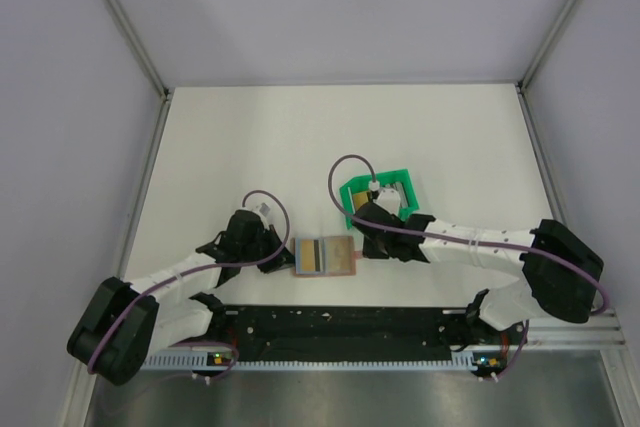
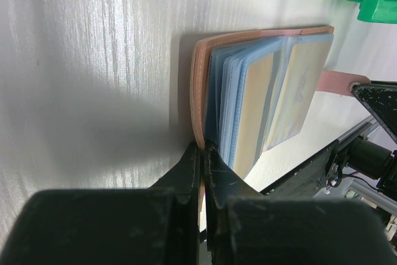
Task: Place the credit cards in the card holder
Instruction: Close the card holder at the center of the board.
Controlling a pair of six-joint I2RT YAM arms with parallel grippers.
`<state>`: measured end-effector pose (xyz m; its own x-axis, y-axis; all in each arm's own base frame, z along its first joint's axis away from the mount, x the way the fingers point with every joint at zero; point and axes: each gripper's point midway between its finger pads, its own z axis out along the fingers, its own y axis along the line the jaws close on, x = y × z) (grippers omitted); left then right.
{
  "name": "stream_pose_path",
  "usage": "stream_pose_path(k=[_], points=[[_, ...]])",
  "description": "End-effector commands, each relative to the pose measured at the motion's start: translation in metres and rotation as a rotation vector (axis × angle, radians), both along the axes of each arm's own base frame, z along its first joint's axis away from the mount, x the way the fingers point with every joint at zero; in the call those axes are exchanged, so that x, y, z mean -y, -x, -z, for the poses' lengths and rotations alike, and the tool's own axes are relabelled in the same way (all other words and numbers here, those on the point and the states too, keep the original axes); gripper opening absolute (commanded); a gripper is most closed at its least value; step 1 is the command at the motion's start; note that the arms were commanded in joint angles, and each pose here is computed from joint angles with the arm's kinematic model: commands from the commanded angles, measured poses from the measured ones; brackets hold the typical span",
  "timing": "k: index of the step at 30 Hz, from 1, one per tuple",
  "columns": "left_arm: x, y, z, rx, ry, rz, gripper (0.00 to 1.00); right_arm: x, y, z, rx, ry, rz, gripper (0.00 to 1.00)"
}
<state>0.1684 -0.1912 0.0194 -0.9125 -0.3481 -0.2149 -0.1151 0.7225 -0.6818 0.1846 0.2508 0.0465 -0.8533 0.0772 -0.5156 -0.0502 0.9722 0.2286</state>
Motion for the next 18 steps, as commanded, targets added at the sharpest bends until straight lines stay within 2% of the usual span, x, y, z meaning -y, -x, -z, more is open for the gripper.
stream_pose_path(k=[1, 2, 10, 18], points=[[-0.004, 0.002, 0.004, -0.006, -0.028, 0.007, 0.00, -0.004, -0.010, -0.008, 0.030, -0.061, 0.027, 0.04], [-0.003, 0.002, 0.003, -0.004, -0.027, 0.009, 0.00, -0.004, -0.009, -0.008, 0.028, -0.065, 0.028, 0.00], [-0.001, 0.000, -0.005, 0.010, -0.038, 0.045, 0.00, -0.008, -0.005, -0.007, 0.013, -0.091, 0.012, 0.00], [-0.011, -0.015, -0.033, 0.048, -0.162, 0.078, 0.00, -0.025, -0.001, -0.010, 0.001, -0.182, -0.037, 0.00]])
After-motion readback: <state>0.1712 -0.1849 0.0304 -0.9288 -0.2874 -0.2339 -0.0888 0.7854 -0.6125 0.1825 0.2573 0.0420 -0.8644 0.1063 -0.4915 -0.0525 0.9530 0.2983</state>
